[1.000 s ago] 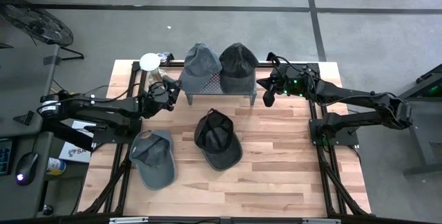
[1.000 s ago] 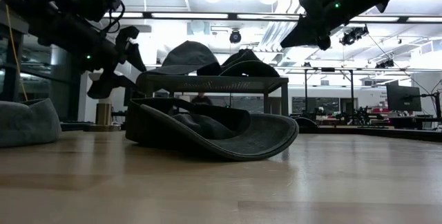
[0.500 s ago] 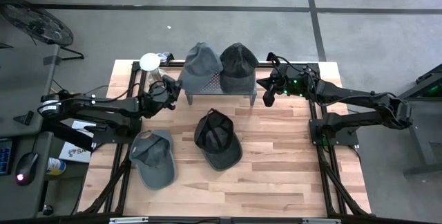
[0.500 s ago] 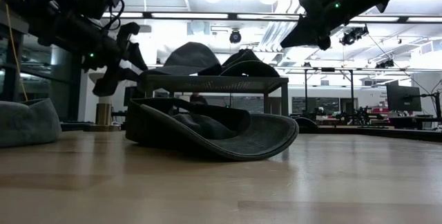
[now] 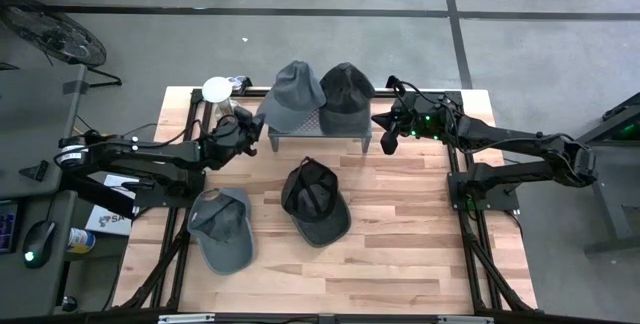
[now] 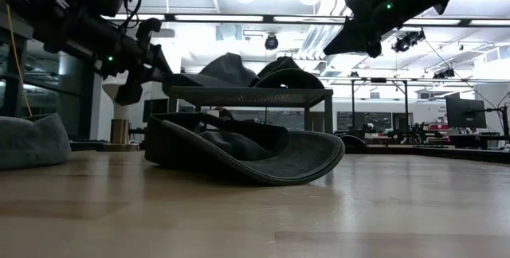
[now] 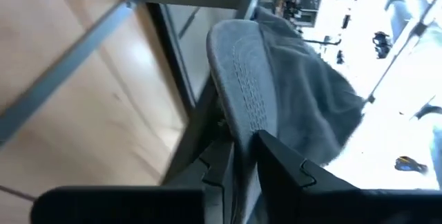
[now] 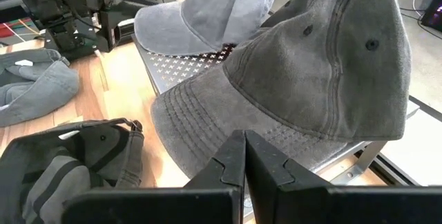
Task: Pick & Place hat
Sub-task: Put the right gray cap on the shelf
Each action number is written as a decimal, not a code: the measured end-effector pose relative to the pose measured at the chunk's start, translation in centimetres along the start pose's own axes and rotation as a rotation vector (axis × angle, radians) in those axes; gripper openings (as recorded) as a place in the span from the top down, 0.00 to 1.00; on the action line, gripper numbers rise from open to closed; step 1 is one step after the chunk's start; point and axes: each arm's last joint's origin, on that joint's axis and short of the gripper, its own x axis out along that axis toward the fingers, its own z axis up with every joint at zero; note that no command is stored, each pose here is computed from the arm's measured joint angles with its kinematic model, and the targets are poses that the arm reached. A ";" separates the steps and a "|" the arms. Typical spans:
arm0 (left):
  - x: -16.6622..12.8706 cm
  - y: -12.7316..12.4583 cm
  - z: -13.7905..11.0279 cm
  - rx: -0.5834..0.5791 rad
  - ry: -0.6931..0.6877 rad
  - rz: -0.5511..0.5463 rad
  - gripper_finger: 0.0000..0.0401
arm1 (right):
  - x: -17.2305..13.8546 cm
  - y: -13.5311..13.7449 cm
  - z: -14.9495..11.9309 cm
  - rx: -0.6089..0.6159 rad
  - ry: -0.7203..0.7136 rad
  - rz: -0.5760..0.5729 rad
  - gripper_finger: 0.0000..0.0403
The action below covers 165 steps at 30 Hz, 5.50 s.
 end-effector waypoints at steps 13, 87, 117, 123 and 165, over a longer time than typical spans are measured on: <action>-0.1 -1.0 -0.2 0.024 0.026 -0.077 0.97 | 0.0 0.0 0.0 0.000 0.000 0.000 1.00; -1.3 -3.0 0.2 0.134 0.056 -0.186 0.98 | 0.0 0.1 0.0 0.011 0.002 0.020 1.00; -2.5 -5.0 0.6 0.274 0.055 -0.321 0.98 | 0.0 0.1 0.0 0.010 0.003 0.031 1.00; -2.6 -6.3 0.3 0.326 0.048 -0.350 0.98 | 0.0 0.1 0.0 0.010 0.003 0.031 1.00; -5.6 -6.6 -7.0 0.410 -0.223 -0.238 0.98 | 0.0 0.2 0.0 0.010 0.005 0.054 1.00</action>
